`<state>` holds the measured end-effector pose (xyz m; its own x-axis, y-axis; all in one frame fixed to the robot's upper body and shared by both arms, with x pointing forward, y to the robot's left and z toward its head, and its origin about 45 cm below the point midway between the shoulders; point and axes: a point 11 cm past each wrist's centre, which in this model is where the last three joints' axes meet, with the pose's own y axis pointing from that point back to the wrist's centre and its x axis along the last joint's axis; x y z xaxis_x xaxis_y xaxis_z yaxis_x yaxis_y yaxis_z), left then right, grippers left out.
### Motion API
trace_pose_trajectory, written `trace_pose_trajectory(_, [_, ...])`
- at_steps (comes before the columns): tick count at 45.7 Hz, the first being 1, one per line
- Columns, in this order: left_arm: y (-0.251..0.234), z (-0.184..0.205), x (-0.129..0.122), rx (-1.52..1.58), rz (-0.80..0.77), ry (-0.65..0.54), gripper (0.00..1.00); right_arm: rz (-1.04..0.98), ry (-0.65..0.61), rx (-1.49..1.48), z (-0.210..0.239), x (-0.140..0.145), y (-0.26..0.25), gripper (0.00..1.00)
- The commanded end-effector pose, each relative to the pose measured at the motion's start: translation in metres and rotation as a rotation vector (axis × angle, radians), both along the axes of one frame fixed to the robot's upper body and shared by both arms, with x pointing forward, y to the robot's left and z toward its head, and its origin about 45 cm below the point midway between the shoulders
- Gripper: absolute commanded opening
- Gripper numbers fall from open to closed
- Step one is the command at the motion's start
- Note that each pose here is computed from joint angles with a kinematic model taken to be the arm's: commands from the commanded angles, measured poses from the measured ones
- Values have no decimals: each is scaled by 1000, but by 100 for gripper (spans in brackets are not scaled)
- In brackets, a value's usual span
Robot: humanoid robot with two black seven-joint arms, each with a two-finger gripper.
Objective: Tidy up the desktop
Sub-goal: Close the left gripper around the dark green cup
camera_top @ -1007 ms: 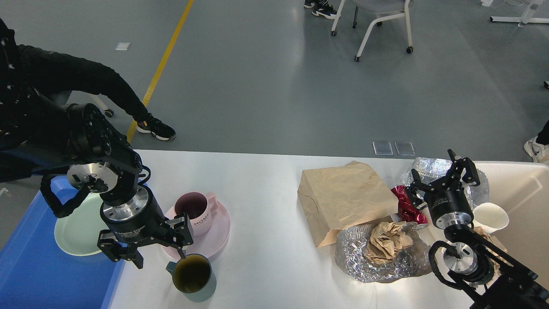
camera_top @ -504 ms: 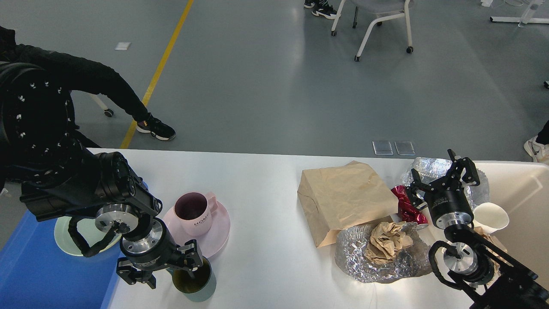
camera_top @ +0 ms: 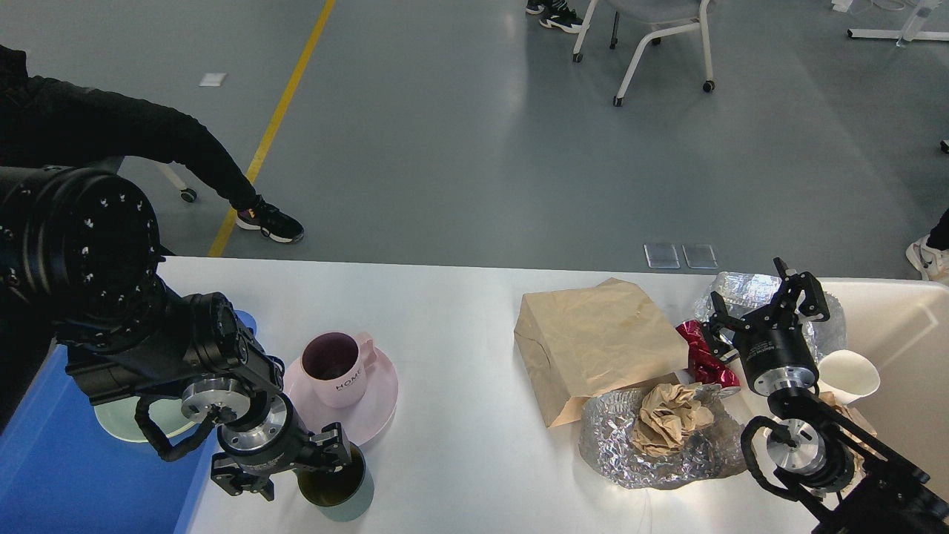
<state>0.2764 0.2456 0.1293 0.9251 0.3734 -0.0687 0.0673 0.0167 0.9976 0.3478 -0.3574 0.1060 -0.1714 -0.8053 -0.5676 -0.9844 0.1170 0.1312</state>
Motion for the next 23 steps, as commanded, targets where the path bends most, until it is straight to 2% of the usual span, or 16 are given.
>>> trace_pose_trajectory(1, [-1,-7,-1,-1,-5,-1,81,-1,0,0,0,0,0,100])
trace_pose_trajectory(17, [-1,-8,-2,0,-6,7,38,1,1,-1,0,0,0,100])
trace_pose_trajectory(20, [-1,-8,-2,-3,-6,7,23,-1,0,0,0,0,0,100])
trace_pose_trajectory(23, [0,-11,-4,-1,-2,10,18,1,1,-1,0,0,0,100])
